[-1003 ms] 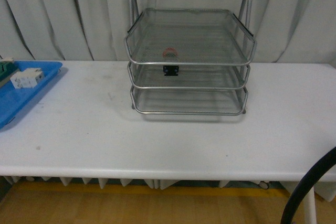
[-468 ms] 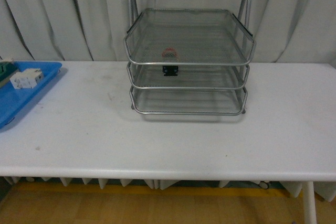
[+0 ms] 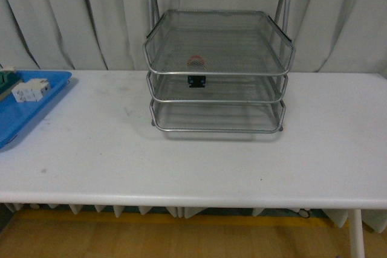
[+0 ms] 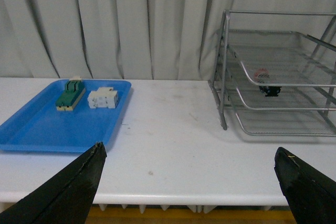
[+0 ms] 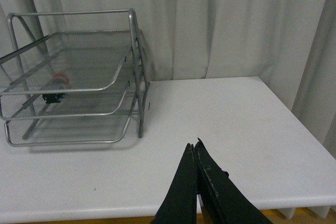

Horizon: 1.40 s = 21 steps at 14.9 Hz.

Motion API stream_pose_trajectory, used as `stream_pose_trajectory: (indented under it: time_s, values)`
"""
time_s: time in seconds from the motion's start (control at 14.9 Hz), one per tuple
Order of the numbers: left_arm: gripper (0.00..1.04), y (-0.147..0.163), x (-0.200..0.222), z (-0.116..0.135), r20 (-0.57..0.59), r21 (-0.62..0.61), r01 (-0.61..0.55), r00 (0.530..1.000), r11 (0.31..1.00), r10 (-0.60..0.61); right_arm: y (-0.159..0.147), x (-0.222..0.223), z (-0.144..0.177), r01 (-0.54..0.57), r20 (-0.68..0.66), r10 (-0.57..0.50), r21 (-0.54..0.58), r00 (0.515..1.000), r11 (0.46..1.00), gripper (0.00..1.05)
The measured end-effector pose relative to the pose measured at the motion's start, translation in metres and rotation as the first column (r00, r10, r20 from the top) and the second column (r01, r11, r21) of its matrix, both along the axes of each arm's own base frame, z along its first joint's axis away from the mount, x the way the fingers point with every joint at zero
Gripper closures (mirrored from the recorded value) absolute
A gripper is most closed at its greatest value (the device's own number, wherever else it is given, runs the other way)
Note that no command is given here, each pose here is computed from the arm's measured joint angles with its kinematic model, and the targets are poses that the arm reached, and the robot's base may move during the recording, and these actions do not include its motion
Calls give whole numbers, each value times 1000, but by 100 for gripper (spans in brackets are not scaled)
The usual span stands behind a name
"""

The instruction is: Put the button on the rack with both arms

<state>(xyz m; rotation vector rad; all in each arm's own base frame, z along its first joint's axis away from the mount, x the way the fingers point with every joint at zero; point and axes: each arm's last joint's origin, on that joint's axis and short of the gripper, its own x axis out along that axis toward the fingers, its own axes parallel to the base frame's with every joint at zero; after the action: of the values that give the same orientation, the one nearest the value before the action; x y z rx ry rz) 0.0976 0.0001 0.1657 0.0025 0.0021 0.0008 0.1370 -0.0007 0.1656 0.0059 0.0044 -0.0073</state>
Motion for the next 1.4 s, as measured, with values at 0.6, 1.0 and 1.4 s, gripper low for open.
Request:
stream_pose_trajectory:
  time_s: [0.6, 1.0, 1.4]
  values:
    - [7, 0, 0, 0, 0, 0, 0, 1000, 1000, 0, 0, -21, 5, 0, 16, 0, 0, 1000, 1000, 103]
    - [7, 0, 0, 0, 0, 0, 0, 1000, 1000, 0, 0, -29, 4, 0, 18, 0, 0, 1000, 1000, 103]
    - [7, 0, 0, 0, 1, 0, 0, 1000, 1000, 0, 0, -40, 1, -3, 10, 3, -1, 1000, 1000, 63]
